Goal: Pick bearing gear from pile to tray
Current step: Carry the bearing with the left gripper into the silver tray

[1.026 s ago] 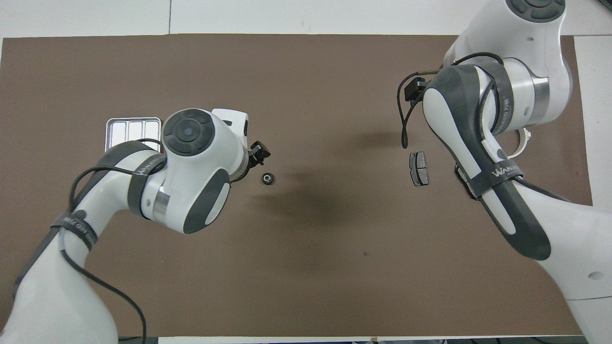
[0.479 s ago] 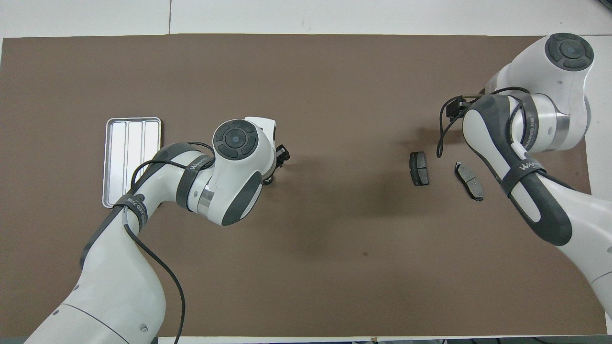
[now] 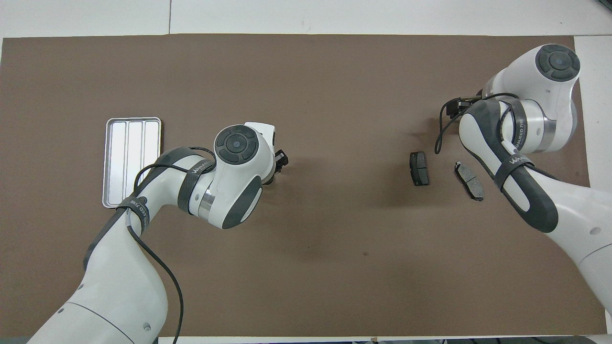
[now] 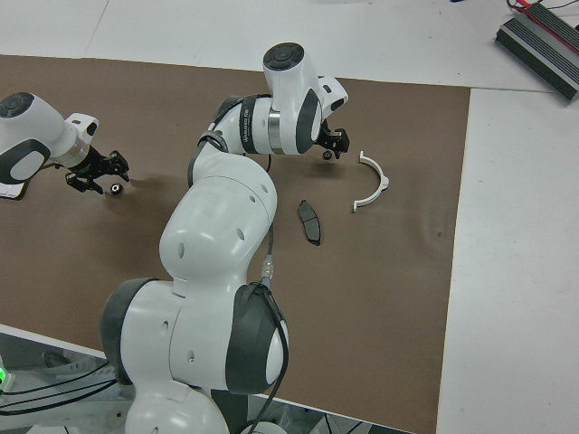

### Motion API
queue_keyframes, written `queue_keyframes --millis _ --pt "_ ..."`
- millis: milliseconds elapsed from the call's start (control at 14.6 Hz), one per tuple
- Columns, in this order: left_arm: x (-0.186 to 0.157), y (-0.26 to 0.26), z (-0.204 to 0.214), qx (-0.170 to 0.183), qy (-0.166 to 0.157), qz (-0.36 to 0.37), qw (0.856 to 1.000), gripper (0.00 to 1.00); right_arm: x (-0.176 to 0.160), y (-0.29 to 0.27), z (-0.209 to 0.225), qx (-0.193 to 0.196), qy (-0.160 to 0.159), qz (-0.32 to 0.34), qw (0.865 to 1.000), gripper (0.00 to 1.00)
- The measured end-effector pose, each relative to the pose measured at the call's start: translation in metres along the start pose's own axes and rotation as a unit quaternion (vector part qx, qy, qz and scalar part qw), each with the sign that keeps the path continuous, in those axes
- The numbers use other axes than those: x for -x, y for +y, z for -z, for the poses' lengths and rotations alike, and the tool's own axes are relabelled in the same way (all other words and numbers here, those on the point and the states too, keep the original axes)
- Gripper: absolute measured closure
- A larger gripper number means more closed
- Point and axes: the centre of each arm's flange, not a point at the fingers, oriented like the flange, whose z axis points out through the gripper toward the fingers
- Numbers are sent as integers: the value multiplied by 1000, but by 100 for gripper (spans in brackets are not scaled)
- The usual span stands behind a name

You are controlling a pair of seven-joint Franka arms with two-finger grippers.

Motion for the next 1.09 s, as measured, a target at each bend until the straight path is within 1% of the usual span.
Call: queue_keyframes --millis 68,137,205,274,342,479,615,684,752,821,889,1026,1094 --pt "0 0 0 0 0 0 1000 20 -1 0 -3 0 3 0 1000 0" --pt "0 0 0 1 0 0 1000 27 -1 -1 -6 0 4 1 1000 9" --pt "0 0 0 1 1 0 1000 30 -2 -1 -8 -1 4 1 1000 10" --pt "0 0 0 3 1 0 1000 30 -2 -1 -10 -1 5 1 1000 10" --pt "0 0 0 3 2 1 1000 39 -3 -1 -12 -1 5 1 1000 8" --pt "0 1 0 5 2 2 1000 42 -4 -2 -14 -1 6 1 1000 10" --pt "0 2 2 8 4 2 1000 61 -5 0 -13 0 7 0 1000 10" --pt "0 2 2 7 3 3 1000 66 -5 4 -14 0 6 -3 1000 10" --pt "0 1 3 4 3 3 1000 66 -5 9 -14 0 6 -7 1000 10" --pt "-3 -1 3 -7 4 0 1000 66 -5 14 -16 0 5 -10 1000 16" --pt "-9 -4 6 -21 9 -3 1000 66 -5 15 -16 -2 5 -13 1000 26" --pt "-39 -23 28 -28 17 -29 999 66 -5 15 -16 -5 5 -15 1000 30" --pt "-64 -43 48 -28 17 -57 998 66 -5 15 -16 -6 5 -16 1000 30"
